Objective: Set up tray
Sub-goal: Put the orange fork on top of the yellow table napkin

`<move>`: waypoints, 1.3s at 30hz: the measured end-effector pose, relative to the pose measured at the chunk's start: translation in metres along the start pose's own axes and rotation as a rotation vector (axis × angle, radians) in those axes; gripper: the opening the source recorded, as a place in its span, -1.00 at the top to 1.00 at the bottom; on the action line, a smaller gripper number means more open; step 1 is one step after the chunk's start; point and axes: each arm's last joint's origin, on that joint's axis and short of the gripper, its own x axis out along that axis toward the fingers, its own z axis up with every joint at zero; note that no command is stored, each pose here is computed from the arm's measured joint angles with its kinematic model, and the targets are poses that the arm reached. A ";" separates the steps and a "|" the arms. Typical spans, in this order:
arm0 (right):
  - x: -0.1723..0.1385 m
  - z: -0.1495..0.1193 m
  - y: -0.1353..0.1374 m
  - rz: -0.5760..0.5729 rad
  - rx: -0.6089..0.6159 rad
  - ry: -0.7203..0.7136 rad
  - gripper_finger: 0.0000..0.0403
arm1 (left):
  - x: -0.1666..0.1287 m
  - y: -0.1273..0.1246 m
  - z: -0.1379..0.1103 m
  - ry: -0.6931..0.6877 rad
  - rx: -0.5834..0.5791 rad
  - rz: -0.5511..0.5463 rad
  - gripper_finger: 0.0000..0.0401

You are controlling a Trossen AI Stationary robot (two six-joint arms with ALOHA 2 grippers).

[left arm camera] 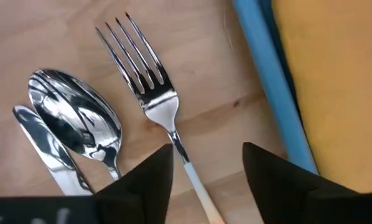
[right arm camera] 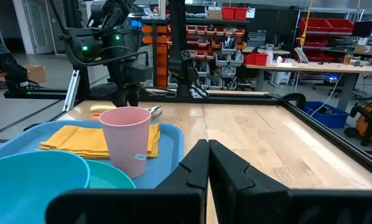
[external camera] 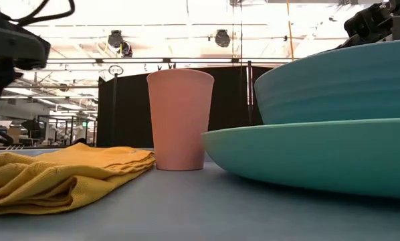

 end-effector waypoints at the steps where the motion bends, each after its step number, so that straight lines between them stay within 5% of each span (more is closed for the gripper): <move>1: 0.000 0.000 0.000 0.000 0.000 0.000 1.00 | 0.000 -0.001 0.001 0.008 -0.006 0.003 -0.04; 7: 0.000 -0.001 0.000 0.000 0.000 0.006 1.00 | 0.002 -0.002 0.003 0.031 -0.023 0.012 -0.19; 24: 0.000 -0.001 0.000 0.000 0.017 0.006 1.00 | 0.025 -0.006 -0.003 0.056 -0.014 0.124 -0.19; 39: 0.000 -0.001 0.000 0.000 0.025 0.006 1.00 | 0.043 0.000 -0.005 0.067 -0.026 0.057 0.61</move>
